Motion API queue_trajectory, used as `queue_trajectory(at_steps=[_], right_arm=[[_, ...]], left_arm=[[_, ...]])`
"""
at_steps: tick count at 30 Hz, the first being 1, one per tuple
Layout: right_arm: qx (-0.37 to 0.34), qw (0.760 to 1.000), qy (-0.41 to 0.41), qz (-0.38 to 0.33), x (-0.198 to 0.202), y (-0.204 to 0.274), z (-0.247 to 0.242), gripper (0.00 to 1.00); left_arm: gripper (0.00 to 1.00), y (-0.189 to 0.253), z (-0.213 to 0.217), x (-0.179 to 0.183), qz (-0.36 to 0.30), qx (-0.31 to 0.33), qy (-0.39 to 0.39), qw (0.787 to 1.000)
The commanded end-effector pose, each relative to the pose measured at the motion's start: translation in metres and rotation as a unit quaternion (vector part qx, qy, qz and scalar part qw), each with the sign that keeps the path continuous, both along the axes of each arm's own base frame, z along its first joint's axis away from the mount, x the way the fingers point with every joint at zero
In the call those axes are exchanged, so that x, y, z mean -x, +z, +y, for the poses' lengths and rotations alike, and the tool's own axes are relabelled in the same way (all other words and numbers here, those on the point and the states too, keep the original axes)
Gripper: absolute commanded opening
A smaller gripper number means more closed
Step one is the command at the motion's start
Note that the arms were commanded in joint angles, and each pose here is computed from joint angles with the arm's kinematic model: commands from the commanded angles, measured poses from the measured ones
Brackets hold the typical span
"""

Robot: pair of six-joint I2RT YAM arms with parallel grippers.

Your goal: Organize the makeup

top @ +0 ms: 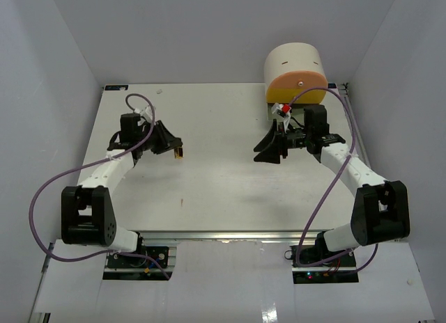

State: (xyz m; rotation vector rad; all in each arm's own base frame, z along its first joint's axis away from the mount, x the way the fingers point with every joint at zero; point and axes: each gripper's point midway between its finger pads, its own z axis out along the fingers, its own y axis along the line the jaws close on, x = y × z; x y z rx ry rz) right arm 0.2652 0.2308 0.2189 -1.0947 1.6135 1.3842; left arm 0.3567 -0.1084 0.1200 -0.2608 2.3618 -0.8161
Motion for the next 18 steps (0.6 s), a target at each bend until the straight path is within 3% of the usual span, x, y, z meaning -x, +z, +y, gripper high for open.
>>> queue_trajectory(at_steps=[1, 4, 5, 8, 10, 18], right_arm=[[-0.015, 0.992, 0.028, 0.123, 0.012, -0.007, 0.017, 0.68], [-0.035, 0.989, 0.042, 0.139, 0.014, -0.011, 0.021, 0.76], [-0.037, 0.982, 0.040, 0.181, 0.017, -0.010, 0.021, 0.79], [-0.055, 0.985, 0.041, 0.159, 0.021, -0.010, 0.022, 0.90], [-0.060, 0.983, 0.046, 0.165, 0.025, -0.007, 0.022, 0.91], [-0.067, 0.985, 0.053, 0.149, 0.028, -0.002, 0.020, 0.95]], left_arm=[[0.07, 0.126, -0.111, 0.012, -0.151, 0.222, -0.158, 0.950], [0.08, 0.147, -0.157, 0.022, -0.192, 0.281, -0.211, 0.916], [0.08, 0.150, -0.165, 0.024, -0.180, 0.303, -0.212, 0.912], [0.09, 0.158, -0.205, 0.027, -0.189, 0.338, -0.249, 0.887], [0.09, 0.160, -0.228, 0.029, -0.189, 0.348, -0.273, 0.877], [0.09, 0.150, -0.275, 0.031, -0.172, 0.360, -0.315, 0.861]])
